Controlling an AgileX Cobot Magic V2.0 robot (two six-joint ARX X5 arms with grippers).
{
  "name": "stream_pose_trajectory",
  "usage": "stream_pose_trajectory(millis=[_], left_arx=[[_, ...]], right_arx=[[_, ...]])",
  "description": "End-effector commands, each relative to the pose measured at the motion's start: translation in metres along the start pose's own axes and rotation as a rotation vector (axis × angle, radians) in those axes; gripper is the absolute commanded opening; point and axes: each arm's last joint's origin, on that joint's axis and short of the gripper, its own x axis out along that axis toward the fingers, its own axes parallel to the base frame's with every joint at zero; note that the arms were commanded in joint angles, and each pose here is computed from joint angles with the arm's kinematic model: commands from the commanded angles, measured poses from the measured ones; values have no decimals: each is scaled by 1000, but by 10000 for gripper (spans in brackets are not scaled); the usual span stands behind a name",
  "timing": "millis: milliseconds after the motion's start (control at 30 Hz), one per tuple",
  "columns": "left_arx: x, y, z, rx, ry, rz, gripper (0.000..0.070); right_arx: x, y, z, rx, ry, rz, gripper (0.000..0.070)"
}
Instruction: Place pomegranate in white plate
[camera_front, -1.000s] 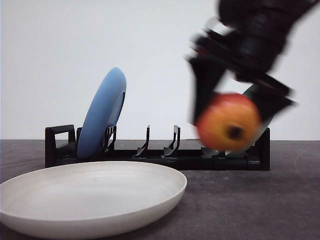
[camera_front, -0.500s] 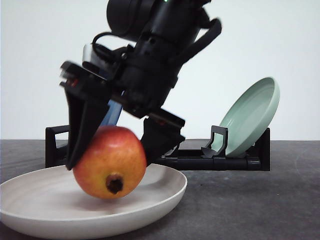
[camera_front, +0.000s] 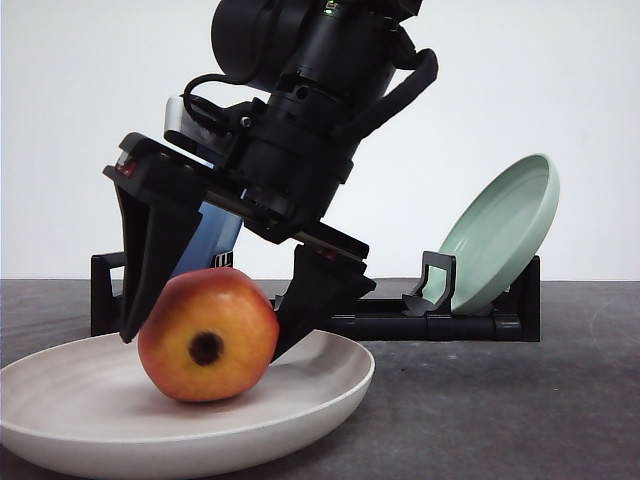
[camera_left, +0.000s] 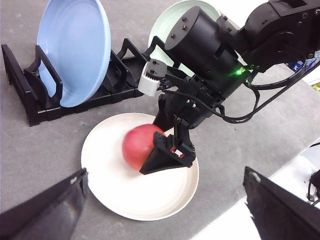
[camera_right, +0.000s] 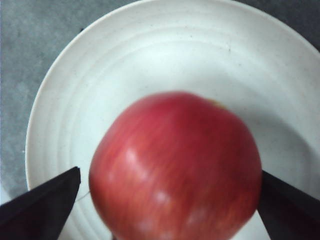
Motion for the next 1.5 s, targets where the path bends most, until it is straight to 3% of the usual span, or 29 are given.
stream_pose_trajectory(millis=[0,233,433,533,667,867,1067,1100,1133,1167,1200,1233,1267,1467], left_arx=[[-1,0,2,-3,-5,-10,580],[-1,2,-2,-2,30,14,580],[-1,2,-3,2,36,19,580],[-1,3,-3,2,20,42,580],[-1,4,-2,3,-4,77,580],[-1,4,0,-3,-29,83,580],[-1,3,0,-6,-33,80,580],[-1,3,0,-6,-33,80,554],[-1,3,0,-4,-33,80,444],[-1,3,0,-2,-32,81,212],[-1,3,0,2,-32,81,97],[-1,3,0,5,-33,81,22],[-1,3,1,4,-34,80,0],[-1,3,0,-5,-32,81,0]], right_arx=[[-10,4,7,-13,-36,7,700],[-111,1,-4,-23,-193,-11,700],[-199,-3,-53,25,-279,-228,700],[-224,-1,-83,31,-331,-275,700],[-234,-1,-126,34,-423,-287,700],[-223,-10,-187,43,-610,-254,700],[-221,-14,-217,7,-802,-216,700],[-223,-13,-218,3,-820,-212,670],[-224,-12,-220,0,-834,-210,564],[-225,-12,-220,-2,-843,-208,346],[-225,-12,-221,-3,-841,-209,128],[-225,-12,-221,-1,-840,-212,17],[-225,-13,-220,4,-838,-220,57],[-226,-12,-219,1,-860,-222,57]])
